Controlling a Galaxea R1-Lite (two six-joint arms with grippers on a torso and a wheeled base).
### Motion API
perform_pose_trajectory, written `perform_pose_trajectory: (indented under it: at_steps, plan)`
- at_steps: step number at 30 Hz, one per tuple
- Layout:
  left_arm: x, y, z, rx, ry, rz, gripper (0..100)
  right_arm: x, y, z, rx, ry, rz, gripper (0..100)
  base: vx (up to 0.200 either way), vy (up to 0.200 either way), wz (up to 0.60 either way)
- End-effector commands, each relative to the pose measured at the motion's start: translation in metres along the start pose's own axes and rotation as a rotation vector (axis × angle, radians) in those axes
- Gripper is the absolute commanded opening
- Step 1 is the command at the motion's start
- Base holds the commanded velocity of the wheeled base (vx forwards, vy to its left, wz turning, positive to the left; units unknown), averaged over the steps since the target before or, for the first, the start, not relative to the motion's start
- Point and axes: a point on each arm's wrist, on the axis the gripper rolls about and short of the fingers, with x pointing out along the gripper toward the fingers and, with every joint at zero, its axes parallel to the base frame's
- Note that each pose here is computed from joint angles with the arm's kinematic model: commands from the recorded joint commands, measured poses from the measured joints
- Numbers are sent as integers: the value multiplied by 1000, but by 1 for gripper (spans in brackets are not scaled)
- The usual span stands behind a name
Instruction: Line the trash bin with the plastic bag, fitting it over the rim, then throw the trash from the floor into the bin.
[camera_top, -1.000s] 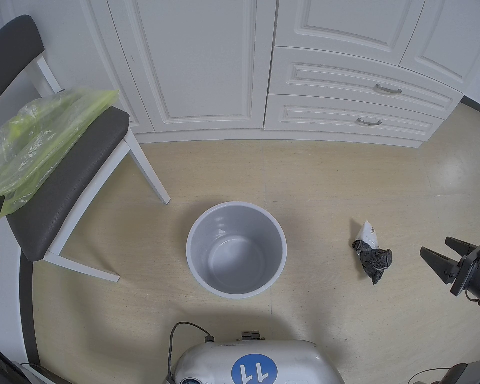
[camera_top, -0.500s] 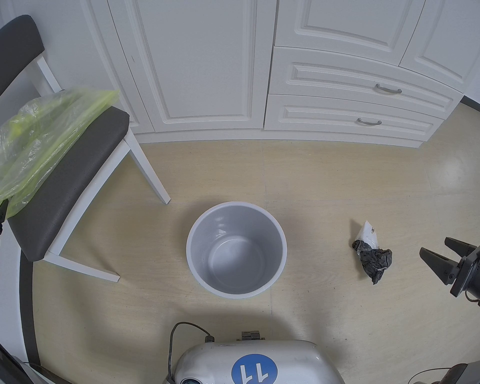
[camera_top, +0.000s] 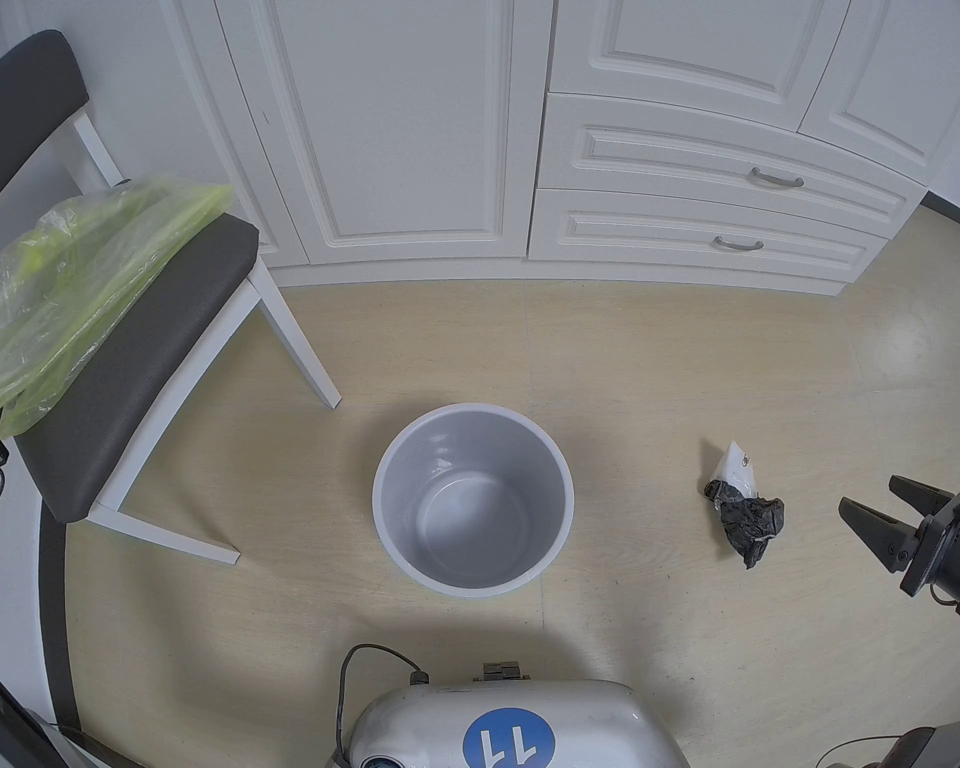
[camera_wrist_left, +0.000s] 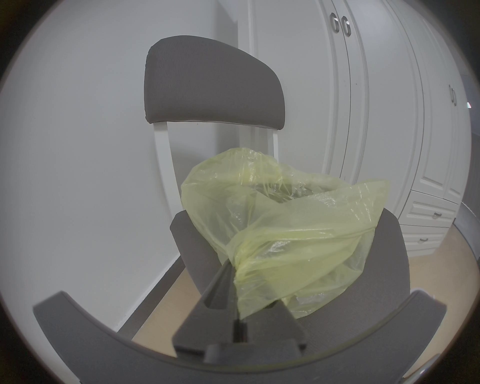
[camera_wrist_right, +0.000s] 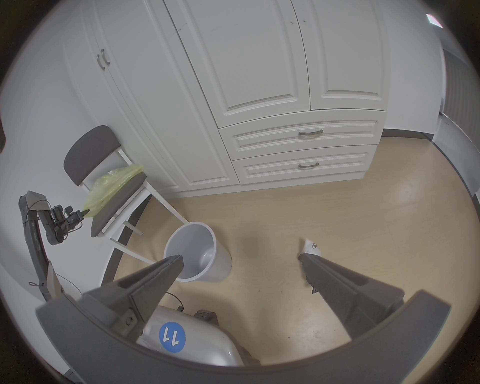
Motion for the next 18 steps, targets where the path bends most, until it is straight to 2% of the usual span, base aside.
perform_pose_trajectory:
  at_steps: [1, 7, 10, 11, 13, 16, 17, 18]
  plan:
    - [-5, -4, 4, 11, -8, -4, 0, -1, 0, -1, -10, -3, -6, 100, 0, 0, 0]
    - [-17, -17, 19, 37, -49, -17, 0, -5, -1, -3, -55, -12, -7, 100, 0, 0, 0]
    - [-25, -31, 31, 53, -88, -52, 0, -12, -2, -3, -147, -37, -5, 100, 0, 0, 0]
    - [-25, -33, 32, 53, -93, -57, 0, -13, -2, -3, -154, -41, -5, 100, 0, 0, 0]
    - [-36, -51, 49, 84, -154, -98, 0, -18, -2, -2, -187, -64, 4, 100, 0, 0, 0]
    - [-60, -84, 61, 99, -207, -185, 0, -18, -1, 4, -186, -82, -5, 100, 0, 0, 0]
    - [-62, -88, 62, 98, -211, -201, 0, -18, -1, 5, -184, -86, -4, 100, 0, 0, 0]
    - [-76, -110, 64, 84, -216, -290, 0, -18, -1, 10, -174, -97, -6, 100, 0, 0, 0]
